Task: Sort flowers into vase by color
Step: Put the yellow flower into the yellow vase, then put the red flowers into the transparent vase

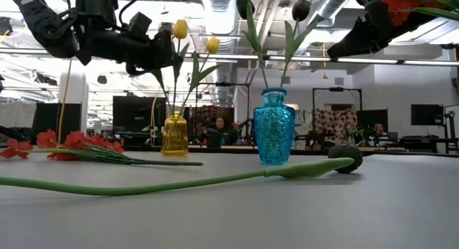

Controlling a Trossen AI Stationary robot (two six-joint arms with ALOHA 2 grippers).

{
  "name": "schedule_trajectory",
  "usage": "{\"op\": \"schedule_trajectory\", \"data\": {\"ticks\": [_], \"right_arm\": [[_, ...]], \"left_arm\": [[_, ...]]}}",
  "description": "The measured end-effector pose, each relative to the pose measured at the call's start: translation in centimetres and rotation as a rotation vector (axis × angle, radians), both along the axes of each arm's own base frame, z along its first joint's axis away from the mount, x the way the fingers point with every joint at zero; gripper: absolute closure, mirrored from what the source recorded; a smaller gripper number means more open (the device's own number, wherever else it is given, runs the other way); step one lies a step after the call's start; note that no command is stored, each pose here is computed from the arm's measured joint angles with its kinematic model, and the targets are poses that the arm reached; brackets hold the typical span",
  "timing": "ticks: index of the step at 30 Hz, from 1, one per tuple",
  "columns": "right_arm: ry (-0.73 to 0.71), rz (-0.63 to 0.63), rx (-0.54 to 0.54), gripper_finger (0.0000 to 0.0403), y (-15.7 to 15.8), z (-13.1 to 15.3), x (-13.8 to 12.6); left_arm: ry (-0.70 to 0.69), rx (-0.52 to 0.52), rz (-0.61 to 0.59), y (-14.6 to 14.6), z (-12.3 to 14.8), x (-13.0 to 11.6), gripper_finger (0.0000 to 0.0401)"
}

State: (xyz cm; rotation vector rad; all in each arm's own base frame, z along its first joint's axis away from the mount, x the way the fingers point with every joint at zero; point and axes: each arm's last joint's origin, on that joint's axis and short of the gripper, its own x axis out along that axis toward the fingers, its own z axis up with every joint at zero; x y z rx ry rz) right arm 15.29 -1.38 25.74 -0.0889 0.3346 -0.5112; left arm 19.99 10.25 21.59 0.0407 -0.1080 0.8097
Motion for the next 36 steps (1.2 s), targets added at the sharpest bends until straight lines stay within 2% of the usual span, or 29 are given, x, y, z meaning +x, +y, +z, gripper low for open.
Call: {"op": "schedule_trajectory", "data": {"ticks": [5,10,18,24,31,36], "right_arm": [[0.0,0.0,0.0,0.0237,0.0,0.0,0.0],[0.0,0.0,0.0,0.0237,0.0,0.0,0.0],[0.0,0.0,0.0,0.0237,0.0,0.0,0.0],[0.0,0.0,0.0,0.0237,0.0,0.0,0.0],[0.0,0.0,0.0,0.0237,0.0,0.0,0.0],[0.0,0.0,0.0,0.0237,0.0,0.0,0.0]], "left_arm": [[-0.029,-0.021,-0.128,-0.3,0.0,0.2,0.0273],[-0.006,0.009,-0.244,-0.5,0.0,0.4,0.0273],[0.051,0.087,-0.218,-0.5,0.2,0.4,0.0273],[0.058,0.071,-0.167,-0.6,0.3,0.1,0.0272],[0.077,0.059,-0.207,-2.0,1.2,-0.6,0.0247],[0.173,0.014,-0.269,-3.7,1.4,-1.6,0.0239]]}}
